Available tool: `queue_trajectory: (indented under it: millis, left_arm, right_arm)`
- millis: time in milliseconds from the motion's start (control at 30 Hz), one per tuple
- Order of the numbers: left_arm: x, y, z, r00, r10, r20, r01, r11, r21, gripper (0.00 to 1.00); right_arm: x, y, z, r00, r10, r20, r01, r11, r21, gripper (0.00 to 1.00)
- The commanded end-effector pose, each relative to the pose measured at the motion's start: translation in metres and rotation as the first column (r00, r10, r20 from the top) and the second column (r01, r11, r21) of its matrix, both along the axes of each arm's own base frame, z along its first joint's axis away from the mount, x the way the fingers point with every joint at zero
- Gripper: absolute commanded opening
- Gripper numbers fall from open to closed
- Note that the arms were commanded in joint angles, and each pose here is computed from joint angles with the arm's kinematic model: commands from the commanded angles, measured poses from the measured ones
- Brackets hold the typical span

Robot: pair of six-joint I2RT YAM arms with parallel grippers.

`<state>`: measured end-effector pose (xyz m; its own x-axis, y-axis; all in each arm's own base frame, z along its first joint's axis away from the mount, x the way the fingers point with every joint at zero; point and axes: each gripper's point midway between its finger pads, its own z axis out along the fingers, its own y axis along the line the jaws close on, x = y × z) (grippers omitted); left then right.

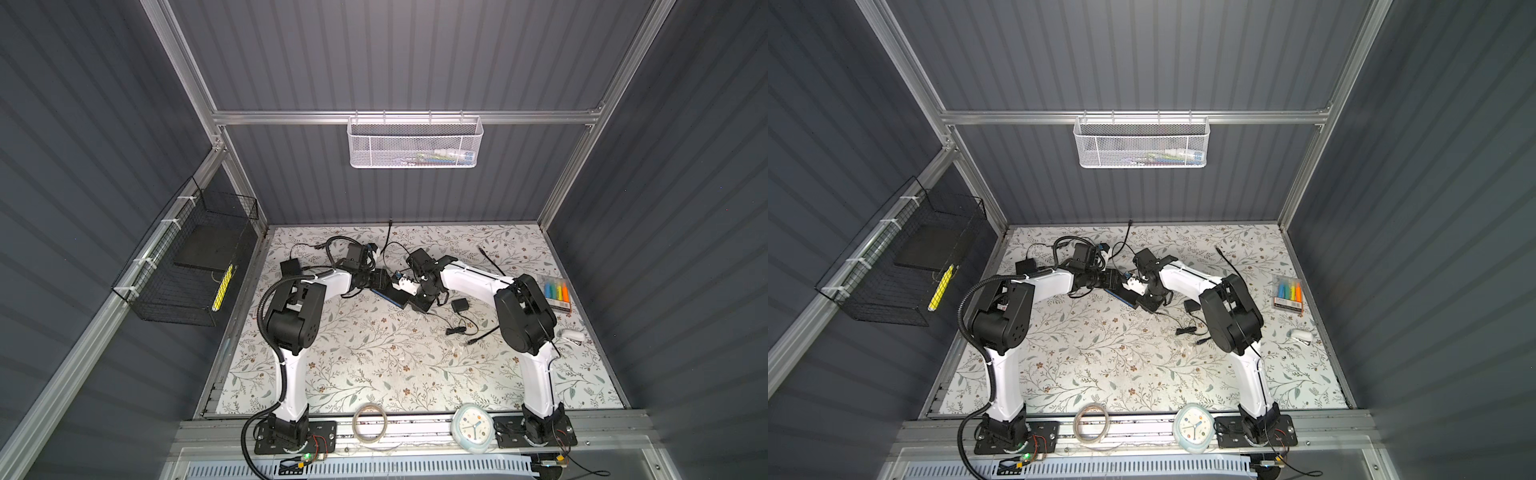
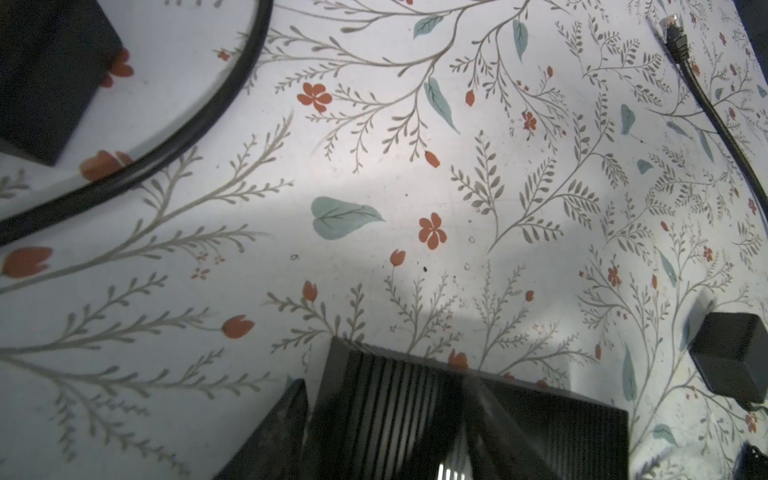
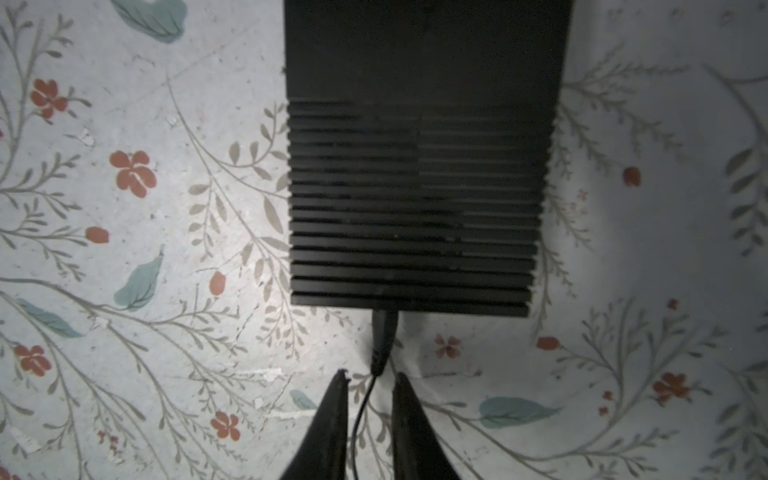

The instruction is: Insert the plug into the switch port

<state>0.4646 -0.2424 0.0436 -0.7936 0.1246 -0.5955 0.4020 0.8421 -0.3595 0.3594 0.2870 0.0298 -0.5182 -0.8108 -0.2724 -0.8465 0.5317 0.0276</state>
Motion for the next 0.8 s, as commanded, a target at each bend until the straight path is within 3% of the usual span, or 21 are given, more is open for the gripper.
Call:
queue_trajectory:
  millis: [0, 467, 767]
  left_arm:
    - [-0.013, 0.006, -0.027, 0.997, -0.015, -0.072, 0.018, 0.999, 0.028, 0.60]
    - [-0.013, 0.005, -0.029, 0.997, -0.018, -0.077, 0.020, 1.000, 0.024, 0.59]
    - [-0.010, 0.010, -0.034, 0.997, 0.024, -0.079, -0.022, 0.999, 0.031, 0.58]
  right_arm:
    - [0.000, -0.005, -0.008, 1.000, 0.003, -0.013, -0.004, 1.000, -0.023, 0.23]
    - [0.002, -0.002, -0.020, 0.999, 0.003, -0.034, -0.004, 1.000, -0.031, 0.18]
    - [0.005, 0.001, -0.015, 0.999, -0.029, -0.037, 0.029, 0.999, -0.016, 0.08]
